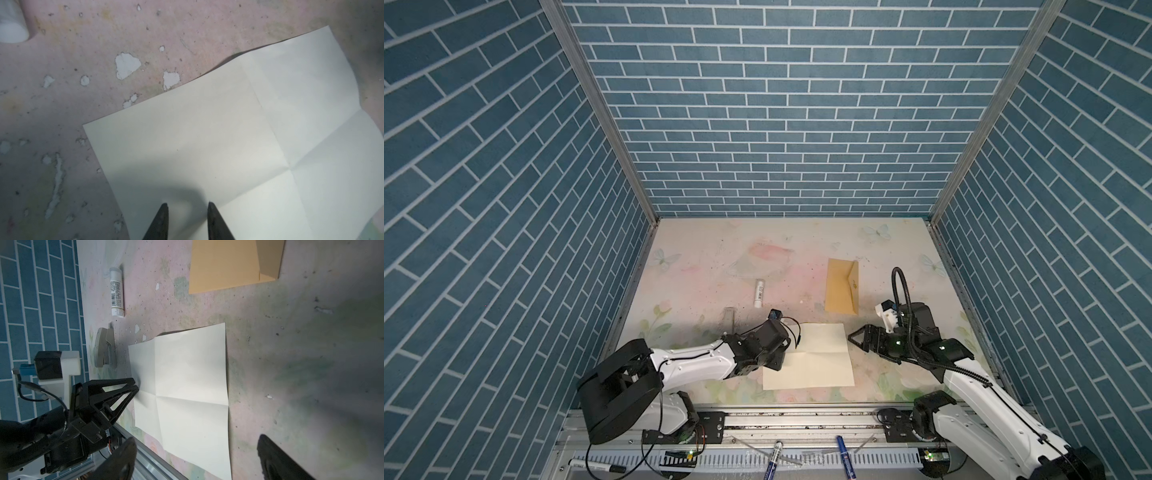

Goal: Place the letter into the envelope and seal it
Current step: 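Move the left gripper over the white sheet while the right gripper approaches its edge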

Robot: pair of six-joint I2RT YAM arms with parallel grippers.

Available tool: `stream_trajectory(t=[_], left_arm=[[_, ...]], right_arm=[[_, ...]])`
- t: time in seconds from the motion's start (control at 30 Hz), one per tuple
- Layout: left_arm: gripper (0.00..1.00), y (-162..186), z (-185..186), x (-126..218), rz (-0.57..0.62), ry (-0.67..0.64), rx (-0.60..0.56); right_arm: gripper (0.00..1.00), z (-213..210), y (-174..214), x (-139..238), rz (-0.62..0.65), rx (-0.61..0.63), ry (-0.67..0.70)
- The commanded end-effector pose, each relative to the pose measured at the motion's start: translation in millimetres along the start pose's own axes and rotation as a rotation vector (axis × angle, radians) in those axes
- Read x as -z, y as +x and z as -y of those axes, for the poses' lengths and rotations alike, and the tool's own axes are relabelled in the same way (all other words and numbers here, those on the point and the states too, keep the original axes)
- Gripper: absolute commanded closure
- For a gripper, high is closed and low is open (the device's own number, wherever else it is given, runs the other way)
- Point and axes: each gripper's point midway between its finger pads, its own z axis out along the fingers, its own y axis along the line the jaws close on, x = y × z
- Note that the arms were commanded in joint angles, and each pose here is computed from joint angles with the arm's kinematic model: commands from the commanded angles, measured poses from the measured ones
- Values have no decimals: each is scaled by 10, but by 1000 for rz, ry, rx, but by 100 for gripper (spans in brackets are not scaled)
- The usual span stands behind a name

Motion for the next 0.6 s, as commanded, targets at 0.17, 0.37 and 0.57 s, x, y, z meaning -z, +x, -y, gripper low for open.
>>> stream_trajectory(t=[0.17,0.37,0.57], left_arm=[[68,168,-173,-77,-30,-70,20],[70,216,-204,-108,-37,-77,24],[70,209,-177,-131,-38,-67,27]], right_arm=[[10,140,84,-205,-34,-73,37],[11,161,113,-311,-60,-94,36],[13,119,167,-395,-99,-94,9]])
